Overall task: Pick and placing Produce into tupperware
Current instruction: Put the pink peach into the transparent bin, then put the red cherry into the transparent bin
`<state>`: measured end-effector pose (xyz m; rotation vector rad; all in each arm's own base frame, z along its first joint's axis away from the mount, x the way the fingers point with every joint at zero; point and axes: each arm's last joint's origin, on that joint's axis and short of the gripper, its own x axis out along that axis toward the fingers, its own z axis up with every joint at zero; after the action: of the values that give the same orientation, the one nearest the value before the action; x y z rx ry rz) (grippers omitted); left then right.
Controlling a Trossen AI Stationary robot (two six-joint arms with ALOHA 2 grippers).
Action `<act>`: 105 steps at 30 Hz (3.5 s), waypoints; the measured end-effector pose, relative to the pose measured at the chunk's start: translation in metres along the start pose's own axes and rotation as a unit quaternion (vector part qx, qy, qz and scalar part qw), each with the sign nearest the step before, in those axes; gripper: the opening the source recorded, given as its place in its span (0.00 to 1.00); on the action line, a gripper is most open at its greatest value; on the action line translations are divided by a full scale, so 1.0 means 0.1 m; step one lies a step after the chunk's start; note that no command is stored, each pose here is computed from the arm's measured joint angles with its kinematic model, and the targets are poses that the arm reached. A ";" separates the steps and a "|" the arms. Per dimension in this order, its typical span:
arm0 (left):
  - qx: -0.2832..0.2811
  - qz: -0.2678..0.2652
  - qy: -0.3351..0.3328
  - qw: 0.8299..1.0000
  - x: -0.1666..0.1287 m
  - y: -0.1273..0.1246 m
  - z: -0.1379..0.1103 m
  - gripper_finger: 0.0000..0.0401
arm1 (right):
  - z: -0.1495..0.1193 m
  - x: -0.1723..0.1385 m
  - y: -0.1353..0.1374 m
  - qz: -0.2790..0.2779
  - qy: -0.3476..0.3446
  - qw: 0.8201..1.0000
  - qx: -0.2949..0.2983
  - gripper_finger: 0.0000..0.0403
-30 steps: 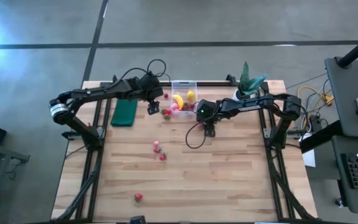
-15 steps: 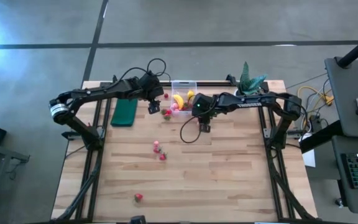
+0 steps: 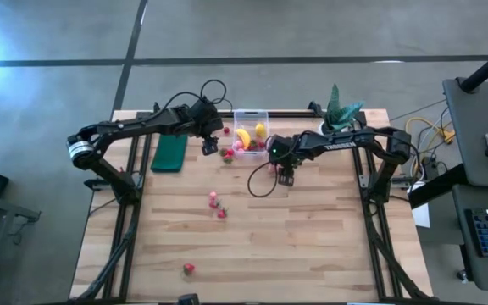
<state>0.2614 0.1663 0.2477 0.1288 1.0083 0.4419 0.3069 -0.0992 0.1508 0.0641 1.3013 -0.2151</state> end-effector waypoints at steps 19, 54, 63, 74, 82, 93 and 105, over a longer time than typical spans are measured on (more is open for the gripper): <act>-0.001 0.000 0.000 1.000 0.00 0.00 0.00 0.62 | -0.01 0.07 0.00 -0.011 -0.027 0.999 -0.013 0.45; -0.001 -0.001 0.001 1.000 0.01 -0.01 -0.01 0.62 | 0.33 -0.74 -0.25 -0.047 -0.206 0.974 0.084 0.21; -0.025 0.004 0.004 1.000 0.01 0.00 -0.01 0.62 | 0.64 -0.70 -0.67 -0.020 -0.223 0.966 0.127 0.29; -0.026 0.013 0.004 1.000 0.01 0.00 -0.01 0.62 | 0.90 -0.78 -0.78 -0.048 -0.178 0.975 0.123 0.52; 0.024 0.004 -0.012 1.000 0.13 0.01 0.01 0.62 | 0.68 -1.07 -0.77 -0.064 -0.150 0.979 0.121 0.58; 0.067 -0.073 -0.008 0.995 0.45 0.10 -0.01 0.62 | 0.02 -1.22 -0.57 -0.046 -0.116 0.973 0.194 0.59; 0.052 -0.087 0.048 0.994 0.83 0.33 0.15 0.55 | -0.81 -1.31 -0.35 -0.078 -0.167 0.948 0.261 0.59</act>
<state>0.3017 0.2325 0.2001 0.1120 1.1267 0.2380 0.1909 -0.1042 0.2573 0.3615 0.8845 -0.6760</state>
